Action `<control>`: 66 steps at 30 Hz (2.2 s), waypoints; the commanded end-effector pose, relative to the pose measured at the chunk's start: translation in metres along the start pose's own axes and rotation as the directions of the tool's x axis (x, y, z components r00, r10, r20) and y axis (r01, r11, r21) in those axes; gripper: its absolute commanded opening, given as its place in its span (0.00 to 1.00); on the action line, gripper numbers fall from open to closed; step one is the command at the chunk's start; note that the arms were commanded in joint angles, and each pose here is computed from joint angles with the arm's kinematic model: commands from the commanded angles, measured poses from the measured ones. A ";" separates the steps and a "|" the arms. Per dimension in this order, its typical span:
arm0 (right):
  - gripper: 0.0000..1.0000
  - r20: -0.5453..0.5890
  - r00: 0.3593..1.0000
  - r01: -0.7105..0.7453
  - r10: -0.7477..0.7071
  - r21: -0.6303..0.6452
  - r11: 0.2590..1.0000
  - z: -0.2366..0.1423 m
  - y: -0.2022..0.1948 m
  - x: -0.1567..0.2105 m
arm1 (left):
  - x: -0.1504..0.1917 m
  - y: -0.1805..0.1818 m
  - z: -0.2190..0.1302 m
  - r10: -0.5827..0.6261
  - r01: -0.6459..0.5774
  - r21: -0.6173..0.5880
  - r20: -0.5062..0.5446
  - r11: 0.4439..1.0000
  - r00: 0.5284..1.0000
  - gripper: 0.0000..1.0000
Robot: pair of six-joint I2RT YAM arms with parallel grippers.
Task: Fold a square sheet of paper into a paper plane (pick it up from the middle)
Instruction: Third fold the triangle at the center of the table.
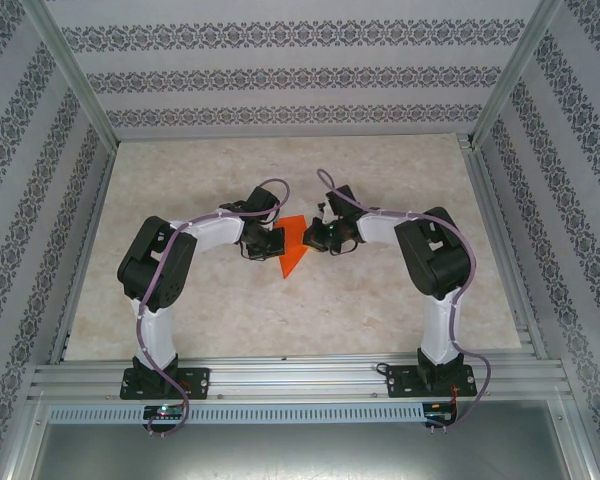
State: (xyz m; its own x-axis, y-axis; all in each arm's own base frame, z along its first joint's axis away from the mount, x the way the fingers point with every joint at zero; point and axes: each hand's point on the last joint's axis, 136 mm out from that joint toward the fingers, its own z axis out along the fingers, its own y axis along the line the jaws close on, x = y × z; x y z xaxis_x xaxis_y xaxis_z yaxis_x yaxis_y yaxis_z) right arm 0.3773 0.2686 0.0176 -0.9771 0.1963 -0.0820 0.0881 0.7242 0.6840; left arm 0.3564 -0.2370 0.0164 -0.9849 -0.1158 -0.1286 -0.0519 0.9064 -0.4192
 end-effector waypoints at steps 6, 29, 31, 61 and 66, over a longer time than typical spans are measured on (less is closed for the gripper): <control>0.00 0.167 0.986 -0.023 0.007 0.090 0.996 -0.056 -0.026 -0.041 | 0.052 0.069 0.029 -0.069 0.027 -0.248 -0.162 0.968 0.984 0.00; 0.00 -0.123 0.992 0.011 -0.025 -0.119 0.993 0.011 0.045 0.094 | 0.047 0.061 0.032 -0.080 0.052 -0.206 -0.128 0.977 0.988 0.00; 0.00 -0.130 0.991 0.008 -0.022 -0.108 0.994 0.012 0.041 0.098 | 0.046 0.062 0.032 -0.080 0.053 -0.206 -0.124 0.977 0.989 0.00; 0.00 -0.039 0.998 0.052 -0.054 -0.042 0.998 -0.001 0.030 0.022 | 0.026 0.040 0.024 0.032 -0.045 -0.145 -0.094 0.988 0.995 0.00; 0.00 -0.059 0.998 0.026 -0.027 -0.018 1.000 0.013 0.016 0.023 | 0.021 0.035 0.021 0.068 -0.079 -0.133 -0.087 0.988 0.994 0.00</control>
State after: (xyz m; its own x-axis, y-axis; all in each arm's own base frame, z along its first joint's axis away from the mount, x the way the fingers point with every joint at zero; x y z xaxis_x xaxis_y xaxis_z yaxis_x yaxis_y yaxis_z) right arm 0.3651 0.2952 0.0346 -0.9845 0.1546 -0.0827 0.0469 0.6864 0.7257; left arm 0.3582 -0.2386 0.0184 -0.9854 -0.0681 -0.1562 0.0036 0.9082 -0.4186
